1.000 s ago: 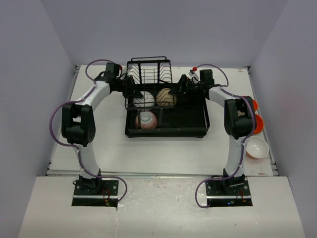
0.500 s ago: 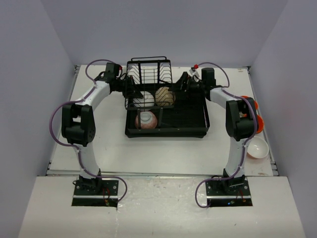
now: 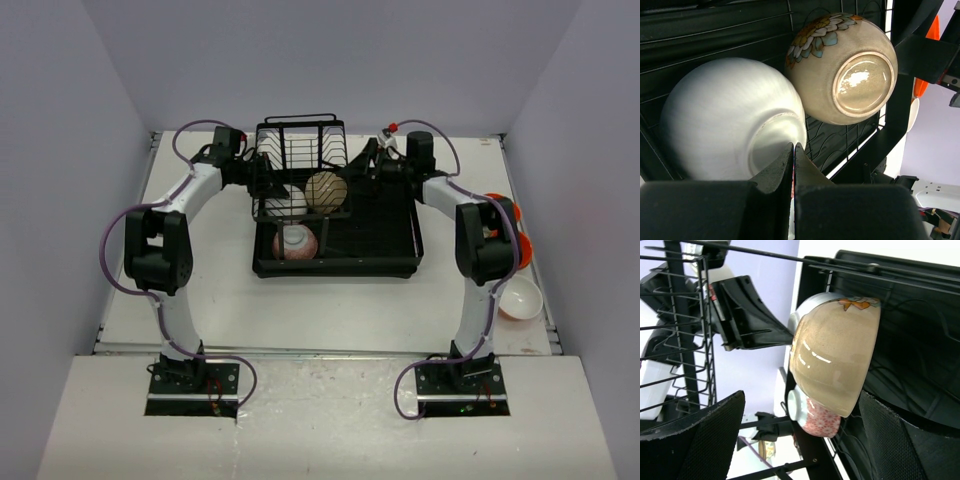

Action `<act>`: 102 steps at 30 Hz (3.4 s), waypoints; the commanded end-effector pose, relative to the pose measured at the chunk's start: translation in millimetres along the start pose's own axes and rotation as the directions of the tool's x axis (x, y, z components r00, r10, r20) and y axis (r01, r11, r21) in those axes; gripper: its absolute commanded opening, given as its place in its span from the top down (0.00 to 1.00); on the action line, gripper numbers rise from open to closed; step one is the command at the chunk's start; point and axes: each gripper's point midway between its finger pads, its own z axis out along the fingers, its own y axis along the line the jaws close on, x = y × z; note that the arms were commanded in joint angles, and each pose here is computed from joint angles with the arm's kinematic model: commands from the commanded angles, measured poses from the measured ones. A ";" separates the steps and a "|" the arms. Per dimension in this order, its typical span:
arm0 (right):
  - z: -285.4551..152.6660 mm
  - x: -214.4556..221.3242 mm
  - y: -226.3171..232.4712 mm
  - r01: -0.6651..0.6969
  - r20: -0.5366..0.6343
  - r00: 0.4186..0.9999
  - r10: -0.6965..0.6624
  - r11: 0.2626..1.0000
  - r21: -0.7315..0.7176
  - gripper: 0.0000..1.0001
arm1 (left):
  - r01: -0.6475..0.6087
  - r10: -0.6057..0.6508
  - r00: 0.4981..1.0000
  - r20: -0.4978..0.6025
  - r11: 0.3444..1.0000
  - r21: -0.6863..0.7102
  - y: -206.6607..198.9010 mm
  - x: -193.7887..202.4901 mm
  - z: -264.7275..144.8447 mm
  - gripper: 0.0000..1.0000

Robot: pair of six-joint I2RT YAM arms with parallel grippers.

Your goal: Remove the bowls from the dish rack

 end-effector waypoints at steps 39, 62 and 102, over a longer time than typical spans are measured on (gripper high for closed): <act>46.5 12.6 20.1 -0.107 -0.084 0.992 0.089 0.964 -0.245 0.90 | -0.051 0.051 0.999 0.000 0.998 0.031 -8.5 -1.1 -2.1 1.00; -10.2 45.0 86.4 0.028 -0.045 0.998 -0.054 0.893 -0.449 1.00 | -0.063 0.063 0.998 0.006 0.997 0.036 -7.6 -6.5 1.0 1.00; -362.3 -15.8 -54.5 -0.411 0.412 0.849 -0.330 0.076 0.908 1.00 | -0.055 0.062 0.996 0.065 0.992 -0.113 18.1 -5.1 -12.0 1.00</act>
